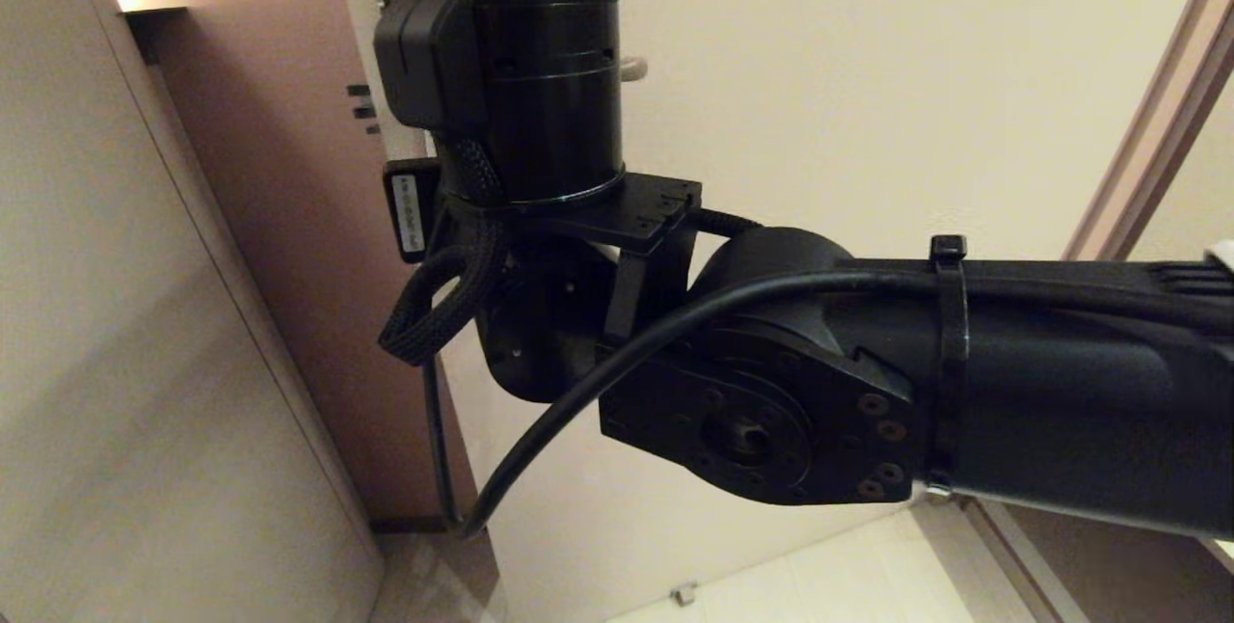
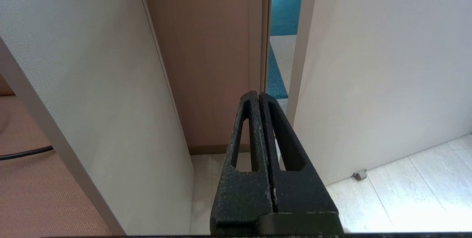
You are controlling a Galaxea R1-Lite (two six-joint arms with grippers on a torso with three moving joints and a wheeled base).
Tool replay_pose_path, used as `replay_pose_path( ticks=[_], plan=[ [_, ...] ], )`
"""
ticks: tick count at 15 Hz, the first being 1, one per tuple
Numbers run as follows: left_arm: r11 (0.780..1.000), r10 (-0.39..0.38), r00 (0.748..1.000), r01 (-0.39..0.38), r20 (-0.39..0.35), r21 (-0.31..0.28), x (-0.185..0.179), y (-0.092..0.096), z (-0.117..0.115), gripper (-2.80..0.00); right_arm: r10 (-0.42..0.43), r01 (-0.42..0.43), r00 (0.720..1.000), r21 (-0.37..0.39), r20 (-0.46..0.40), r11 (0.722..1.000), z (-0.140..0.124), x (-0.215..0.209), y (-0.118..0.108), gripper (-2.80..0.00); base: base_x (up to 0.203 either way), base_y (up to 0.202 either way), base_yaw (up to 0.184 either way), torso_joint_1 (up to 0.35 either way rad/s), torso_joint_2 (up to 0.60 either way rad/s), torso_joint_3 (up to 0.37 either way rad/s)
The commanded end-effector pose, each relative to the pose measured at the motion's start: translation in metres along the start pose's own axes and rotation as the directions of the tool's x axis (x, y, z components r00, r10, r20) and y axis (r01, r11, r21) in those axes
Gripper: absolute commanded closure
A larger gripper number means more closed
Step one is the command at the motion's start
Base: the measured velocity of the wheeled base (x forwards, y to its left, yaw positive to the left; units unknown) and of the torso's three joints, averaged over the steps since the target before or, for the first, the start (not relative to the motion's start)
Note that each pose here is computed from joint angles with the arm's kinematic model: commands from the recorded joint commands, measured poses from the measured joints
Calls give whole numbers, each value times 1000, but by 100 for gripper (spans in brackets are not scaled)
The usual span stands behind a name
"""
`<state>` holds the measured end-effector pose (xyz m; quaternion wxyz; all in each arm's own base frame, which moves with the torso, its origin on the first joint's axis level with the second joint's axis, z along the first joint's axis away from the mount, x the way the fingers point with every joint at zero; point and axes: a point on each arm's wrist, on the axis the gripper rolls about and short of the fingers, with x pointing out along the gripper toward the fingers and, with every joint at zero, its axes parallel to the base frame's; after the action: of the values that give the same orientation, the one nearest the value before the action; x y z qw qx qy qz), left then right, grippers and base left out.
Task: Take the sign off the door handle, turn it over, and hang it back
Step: Hang the sign back with the other side facing out
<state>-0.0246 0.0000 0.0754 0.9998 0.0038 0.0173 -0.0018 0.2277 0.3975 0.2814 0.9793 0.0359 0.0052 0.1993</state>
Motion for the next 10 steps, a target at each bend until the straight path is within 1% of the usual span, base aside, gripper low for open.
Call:
replay_pose_path(
  ticks=[1, 4, 7, 10],
  plan=[
    [1000, 0, 1000, 0, -2, 0, 0, 0, 0, 0, -5, 5, 1000, -7, -9, 1000, -11, 5, 4, 0, 0, 0, 0, 0, 0, 0],
    [1000, 0, 1000, 0, -1, 0, 0, 0, 0, 0, 11, -11, 1000, 2, 8, 1000, -21, 13, 8, 0, 0, 0, 0, 0, 0, 0],
    [1000, 0, 1000, 0, -2, 0, 0, 0, 0, 0, 48, -48, 998, -3, 51, 999, -25, 18, 12, 0, 0, 0, 0, 0, 0, 0],
    [1000, 0, 1000, 0, -2, 0, 0, 0, 0, 0, 57, -57, 997, -3, 54, 998, -27, 20, 11, 0, 0, 0, 0, 0, 0, 0]
  ],
)
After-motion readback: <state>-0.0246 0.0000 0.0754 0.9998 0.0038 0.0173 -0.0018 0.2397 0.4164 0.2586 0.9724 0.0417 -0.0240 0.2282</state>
